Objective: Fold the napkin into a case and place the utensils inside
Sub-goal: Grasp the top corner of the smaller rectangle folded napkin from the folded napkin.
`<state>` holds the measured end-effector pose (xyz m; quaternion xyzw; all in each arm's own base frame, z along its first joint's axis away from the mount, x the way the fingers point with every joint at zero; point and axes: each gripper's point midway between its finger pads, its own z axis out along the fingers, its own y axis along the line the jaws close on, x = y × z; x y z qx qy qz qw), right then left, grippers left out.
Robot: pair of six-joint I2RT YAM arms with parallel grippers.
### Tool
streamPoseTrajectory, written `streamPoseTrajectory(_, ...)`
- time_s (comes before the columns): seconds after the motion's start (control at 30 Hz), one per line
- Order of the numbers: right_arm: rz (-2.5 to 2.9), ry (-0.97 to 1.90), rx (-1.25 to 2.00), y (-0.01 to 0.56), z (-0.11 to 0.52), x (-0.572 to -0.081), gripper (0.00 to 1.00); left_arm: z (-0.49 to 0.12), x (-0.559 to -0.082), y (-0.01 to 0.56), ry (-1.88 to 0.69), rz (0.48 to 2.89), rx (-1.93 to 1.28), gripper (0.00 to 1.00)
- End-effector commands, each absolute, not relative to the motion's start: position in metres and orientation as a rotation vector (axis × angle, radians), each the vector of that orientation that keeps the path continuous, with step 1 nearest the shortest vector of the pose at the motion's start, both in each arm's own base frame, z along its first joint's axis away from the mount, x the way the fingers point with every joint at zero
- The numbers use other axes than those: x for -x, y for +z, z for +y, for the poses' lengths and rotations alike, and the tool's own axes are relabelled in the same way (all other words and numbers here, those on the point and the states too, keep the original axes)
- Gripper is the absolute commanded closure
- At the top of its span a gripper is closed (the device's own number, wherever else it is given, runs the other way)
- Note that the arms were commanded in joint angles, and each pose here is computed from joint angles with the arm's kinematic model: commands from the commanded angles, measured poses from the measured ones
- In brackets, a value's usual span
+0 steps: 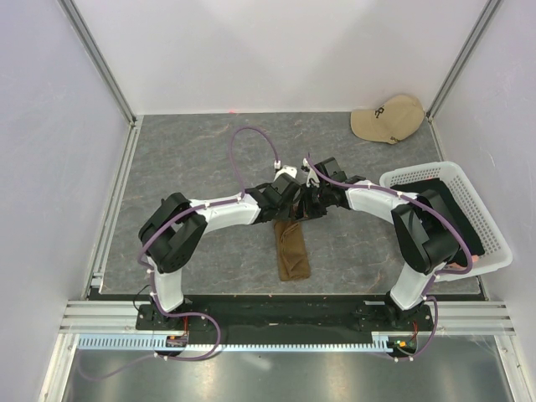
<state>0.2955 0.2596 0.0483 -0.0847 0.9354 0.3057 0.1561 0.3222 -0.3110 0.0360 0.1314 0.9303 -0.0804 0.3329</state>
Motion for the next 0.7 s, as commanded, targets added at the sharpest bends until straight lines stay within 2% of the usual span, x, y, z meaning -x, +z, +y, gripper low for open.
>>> streamPoseTrajectory(0.0, 2.628, 0.918, 0.256, 0.062, 0.268, -0.306, 1.00, -0.313, -0.331, 0.042, -0.131, 2.377, -0.380, 0.54)
streamPoseTrajectory(0.1, 2.629, 0.917, 0.255, 0.061, 0.268, -0.305, 1.00, -0.310, -0.333, 0.042, -0.099, 2.376, -0.369, 0.58)
streamPoseTrajectory(0.2, 2.630, 0.925, 0.252, 0.061, 0.269, -0.306, 1.00, -0.308, -0.334, 0.042, -0.083, 2.383, -0.347, 0.70)
streamPoseTrajectory(0.23, 2.637, 0.930, 0.251, 0.059, 0.269, -0.305, 1.00, -0.309, -0.334, 0.043, -0.088, 2.383, -0.338, 0.79)
streamPoseTrajectory(0.33, 2.638, 0.941, 0.250, 0.060, 0.270, -0.304, 1.00, -0.308, -0.330, 0.050, -0.115, 2.385, -0.316, 0.92)
streamPoseTrajectory(0.5, 2.641, 0.959, 0.227, 0.058, 0.273, -0.303, 1.00, -0.315, -0.318, 0.064, -0.248, 2.407, -0.280, 0.98)
streamPoseTrajectory(0.67, 2.640, 1.025, 0.201, 0.055, 0.284, -0.300, 1.00, -0.322, -0.304, 0.064, -0.403, 2.457, -0.213, 0.98)
